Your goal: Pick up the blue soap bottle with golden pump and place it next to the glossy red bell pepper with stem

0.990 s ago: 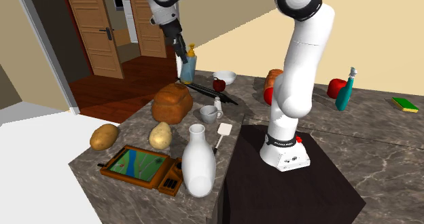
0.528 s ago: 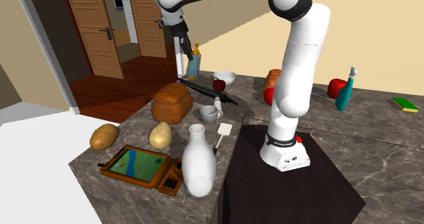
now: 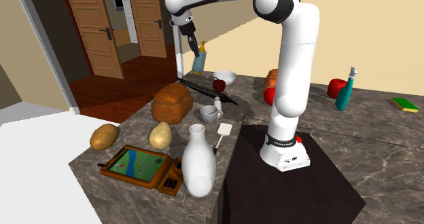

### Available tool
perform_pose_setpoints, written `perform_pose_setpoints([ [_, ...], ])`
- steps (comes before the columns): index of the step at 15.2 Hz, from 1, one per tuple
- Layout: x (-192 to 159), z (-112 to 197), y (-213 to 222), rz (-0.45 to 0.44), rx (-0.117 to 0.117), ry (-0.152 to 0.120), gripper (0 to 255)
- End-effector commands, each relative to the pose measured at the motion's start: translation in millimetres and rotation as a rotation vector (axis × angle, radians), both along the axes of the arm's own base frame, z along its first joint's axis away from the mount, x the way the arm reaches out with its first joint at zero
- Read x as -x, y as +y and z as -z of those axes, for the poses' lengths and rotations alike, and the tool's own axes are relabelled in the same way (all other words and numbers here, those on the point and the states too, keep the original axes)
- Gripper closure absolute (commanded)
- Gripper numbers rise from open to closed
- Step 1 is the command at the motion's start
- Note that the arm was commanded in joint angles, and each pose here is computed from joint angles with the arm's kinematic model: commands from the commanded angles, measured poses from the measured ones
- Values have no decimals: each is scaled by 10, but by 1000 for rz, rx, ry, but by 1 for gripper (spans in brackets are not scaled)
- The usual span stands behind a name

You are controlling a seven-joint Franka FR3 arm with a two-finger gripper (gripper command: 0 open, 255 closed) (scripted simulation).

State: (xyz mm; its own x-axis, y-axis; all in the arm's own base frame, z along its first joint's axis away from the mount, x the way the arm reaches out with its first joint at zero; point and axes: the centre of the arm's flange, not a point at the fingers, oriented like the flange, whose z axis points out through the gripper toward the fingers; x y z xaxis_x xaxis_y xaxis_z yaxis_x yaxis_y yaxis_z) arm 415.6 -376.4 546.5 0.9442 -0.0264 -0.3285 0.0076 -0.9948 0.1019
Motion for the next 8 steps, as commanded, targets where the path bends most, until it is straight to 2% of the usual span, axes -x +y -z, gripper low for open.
perform_pose_setpoints([
  [1, 66, 25, -238, -2, 0, 0, 255],
  [8, 288, 129, -1129, -2, 0, 0, 255],
])
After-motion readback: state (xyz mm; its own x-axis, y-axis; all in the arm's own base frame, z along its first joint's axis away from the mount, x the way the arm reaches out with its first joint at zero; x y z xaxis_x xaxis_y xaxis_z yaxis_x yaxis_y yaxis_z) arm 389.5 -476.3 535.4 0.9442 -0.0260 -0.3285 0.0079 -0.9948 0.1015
